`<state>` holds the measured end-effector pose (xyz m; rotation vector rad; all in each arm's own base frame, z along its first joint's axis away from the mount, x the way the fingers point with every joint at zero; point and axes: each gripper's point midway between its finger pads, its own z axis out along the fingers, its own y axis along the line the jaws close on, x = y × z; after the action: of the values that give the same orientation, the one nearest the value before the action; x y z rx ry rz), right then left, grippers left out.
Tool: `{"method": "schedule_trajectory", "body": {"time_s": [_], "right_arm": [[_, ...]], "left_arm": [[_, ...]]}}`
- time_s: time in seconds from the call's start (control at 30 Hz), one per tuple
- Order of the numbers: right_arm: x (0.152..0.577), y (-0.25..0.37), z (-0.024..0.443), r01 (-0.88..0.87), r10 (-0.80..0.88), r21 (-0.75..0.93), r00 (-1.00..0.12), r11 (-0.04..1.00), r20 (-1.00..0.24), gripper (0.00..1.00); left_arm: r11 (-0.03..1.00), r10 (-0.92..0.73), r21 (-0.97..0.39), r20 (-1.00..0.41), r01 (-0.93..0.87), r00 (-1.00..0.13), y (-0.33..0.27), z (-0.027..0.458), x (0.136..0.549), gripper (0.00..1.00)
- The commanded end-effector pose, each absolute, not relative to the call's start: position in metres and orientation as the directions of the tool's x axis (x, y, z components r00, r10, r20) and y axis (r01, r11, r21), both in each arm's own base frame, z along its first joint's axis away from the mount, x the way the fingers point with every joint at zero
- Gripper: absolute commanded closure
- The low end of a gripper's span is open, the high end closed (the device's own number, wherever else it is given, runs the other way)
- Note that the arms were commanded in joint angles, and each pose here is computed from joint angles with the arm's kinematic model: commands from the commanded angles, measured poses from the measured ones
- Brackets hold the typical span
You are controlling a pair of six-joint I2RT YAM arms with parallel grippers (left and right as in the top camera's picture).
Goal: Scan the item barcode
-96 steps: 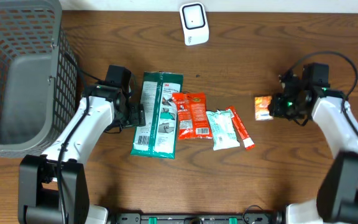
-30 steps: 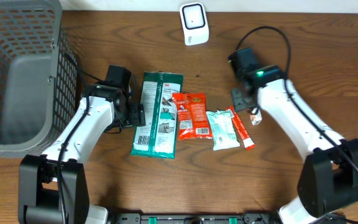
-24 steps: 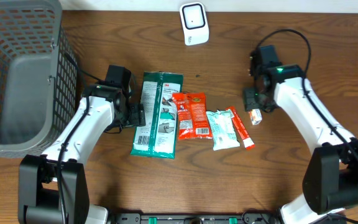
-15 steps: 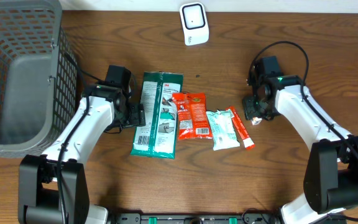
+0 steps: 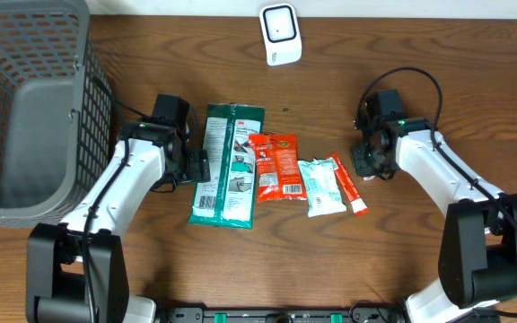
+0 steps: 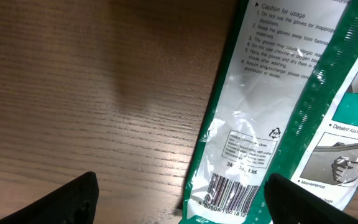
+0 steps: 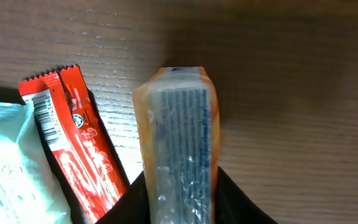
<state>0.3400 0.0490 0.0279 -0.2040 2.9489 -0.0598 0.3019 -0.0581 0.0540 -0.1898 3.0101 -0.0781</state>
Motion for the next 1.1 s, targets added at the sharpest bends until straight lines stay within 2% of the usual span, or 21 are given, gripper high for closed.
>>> {"method": "schedule_trajectory", "body": {"time_s": [0.0, 0.1, 0.17, 0.23, 0.47, 0.63, 0.77, 0.9, 1.07], "right_arm": [[0.341, 0.049, 0.034, -0.144, -0.154, -0.065, -0.968, 0.988, -0.200, 0.74], [0.342, 0.049, 0.038, -0.142, -0.154, -0.069, -0.965, 0.987, -0.212, 0.73], [0.343, 0.048, 0.040, -0.144, -0.157, -0.076, -0.963, 0.987, -0.219, 0.65], [0.344, 0.048, 0.040, -0.163, -0.177, -0.080, -0.959, 0.983, -0.221, 0.62], [0.348, 0.053, 0.042, -0.187, -0.202, -0.083, -0.950, 0.979, -0.240, 0.65], [0.347, 0.054, 0.041, -0.187, -0.202, -0.082, -0.950, 0.979, -0.239, 0.73], [0.347, 0.054, 0.041, -0.187, -0.202, -0.081, -0.950, 0.979, -0.239, 0.89], [0.349, 0.057, 0.049, -0.189, -0.200, -0.068, -0.945, 0.980, -0.258, 0.93], [0.355, 0.058, 0.096, -0.156, -0.164, -0.053, -0.921, 0.986, -0.354, 0.99]], "left_arm": [[0.991, -0.131, -0.052, -0.126, -0.126, -0.983, -0.057, 0.055, 0.303, 0.14], [0.991, -0.132, -0.052, -0.126, -0.126, -0.983, -0.057, 0.055, 0.303, 0.14], [0.991, -0.132, -0.052, -0.126, -0.126, -0.983, -0.057, 0.055, 0.303, 0.14], [0.991, -0.132, -0.052, -0.126, -0.126, -0.983, -0.057, 0.055, 0.303, 0.14], [0.991, -0.132, -0.052, -0.126, -0.126, -0.983, -0.057, 0.055, 0.303, 0.14], [0.991, -0.132, -0.052, -0.126, -0.126, -0.983, -0.057, 0.055, 0.303, 0.14], [0.991, -0.132, -0.052, -0.126, -0.126, -0.983, -0.057, 0.055, 0.303, 0.14], [0.991, -0.132, -0.052, -0.126, -0.126, -0.983, -0.057, 0.055, 0.303, 0.14], [0.991, -0.132, -0.052, -0.126, -0.126, -0.983, -0.057, 0.055, 0.303, 0.13]]}}
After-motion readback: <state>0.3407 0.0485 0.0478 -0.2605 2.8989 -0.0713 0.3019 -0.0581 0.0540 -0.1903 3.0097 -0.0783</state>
